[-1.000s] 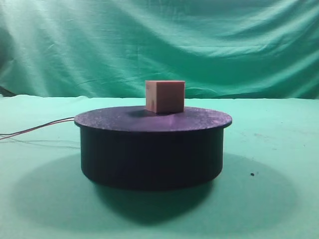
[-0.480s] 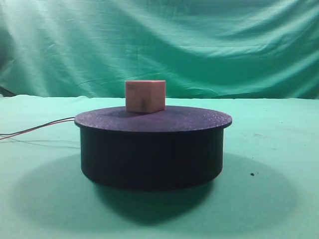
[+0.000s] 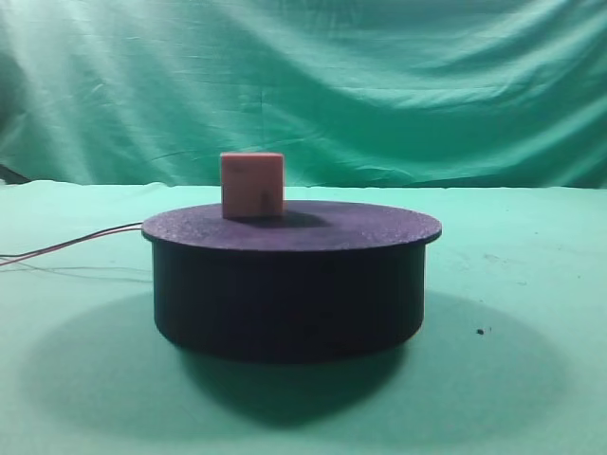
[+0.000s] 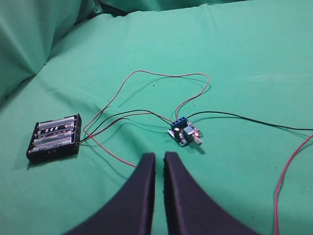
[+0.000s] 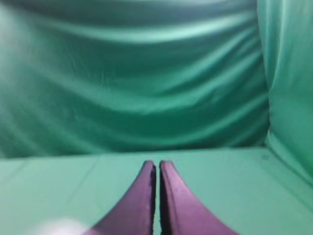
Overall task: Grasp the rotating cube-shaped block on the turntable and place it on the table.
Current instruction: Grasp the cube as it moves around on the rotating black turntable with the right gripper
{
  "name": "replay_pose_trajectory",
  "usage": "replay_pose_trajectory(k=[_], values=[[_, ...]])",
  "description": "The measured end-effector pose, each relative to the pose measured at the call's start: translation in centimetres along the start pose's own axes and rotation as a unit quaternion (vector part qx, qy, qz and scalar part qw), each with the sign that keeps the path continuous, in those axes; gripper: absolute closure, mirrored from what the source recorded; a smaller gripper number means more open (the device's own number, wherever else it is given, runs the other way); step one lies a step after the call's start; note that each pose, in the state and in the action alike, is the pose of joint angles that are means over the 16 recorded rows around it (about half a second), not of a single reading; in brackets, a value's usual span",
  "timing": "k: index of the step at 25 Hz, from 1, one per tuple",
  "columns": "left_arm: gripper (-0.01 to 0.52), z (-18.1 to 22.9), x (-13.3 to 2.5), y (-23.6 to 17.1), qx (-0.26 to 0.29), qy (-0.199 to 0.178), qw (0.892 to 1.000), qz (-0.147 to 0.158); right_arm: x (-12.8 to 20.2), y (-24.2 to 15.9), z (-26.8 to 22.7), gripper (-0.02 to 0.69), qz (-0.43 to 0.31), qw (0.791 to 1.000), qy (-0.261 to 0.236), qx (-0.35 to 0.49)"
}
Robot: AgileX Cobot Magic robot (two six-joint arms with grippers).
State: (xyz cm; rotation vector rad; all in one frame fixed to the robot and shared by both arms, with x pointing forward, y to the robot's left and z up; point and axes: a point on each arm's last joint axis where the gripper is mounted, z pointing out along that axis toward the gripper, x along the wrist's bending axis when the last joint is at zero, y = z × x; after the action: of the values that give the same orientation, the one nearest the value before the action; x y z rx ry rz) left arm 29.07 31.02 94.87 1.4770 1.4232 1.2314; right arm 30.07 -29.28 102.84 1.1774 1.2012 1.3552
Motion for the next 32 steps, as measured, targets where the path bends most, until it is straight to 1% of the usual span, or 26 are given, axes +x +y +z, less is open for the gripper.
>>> replay_pose_trajectory(k=[3,5,9,14,18,24,28,32], values=[[0.514,0.0,0.0,0.0,0.0,0.0,1.0,0.0,0.3,0.7,0.8,0.665,0.018,0.997,0.006,0.073],[0.514,0.0,0.0,0.0,0.0,0.0,1.0,0.0,0.5,1.0,1.3,0.665,0.025,0.991,0.014,0.13],[0.514,0.0,0.0,0.0,0.0,0.0,1.0,0.0,1.1,1.1,2.3,0.665,0.026,0.972,0.039,0.231],[0.514,0.0,0.0,0.0,0.0,0.0,1.0,0.0,2.0,0.2,3.5,0.665,0.026,0.943,0.076,0.323],[0.514,0.0,0.0,0.0,0.0,0.0,1.0,0.0,2.7,-0.6,4.7,0.665,0.022,0.912,0.106,0.395],[0.514,0.0,0.0,0.0,0.0,0.0,1.0,0.0,4.6,-1.5,7.2,0.665,0.012,0.857,0.156,0.492],[0.514,0.0,0.0,0.0,0.0,0.0,1.0,0.0,6.6,-1.9,9.2,0.665,-0.005,0.82,0.185,0.542],[0.514,0.0,0.0,0.0,0.0,0.0,1.0,0.0,9.5,-2.0,11.0,0.646,-0.035,0.797,0.215,0.563]])
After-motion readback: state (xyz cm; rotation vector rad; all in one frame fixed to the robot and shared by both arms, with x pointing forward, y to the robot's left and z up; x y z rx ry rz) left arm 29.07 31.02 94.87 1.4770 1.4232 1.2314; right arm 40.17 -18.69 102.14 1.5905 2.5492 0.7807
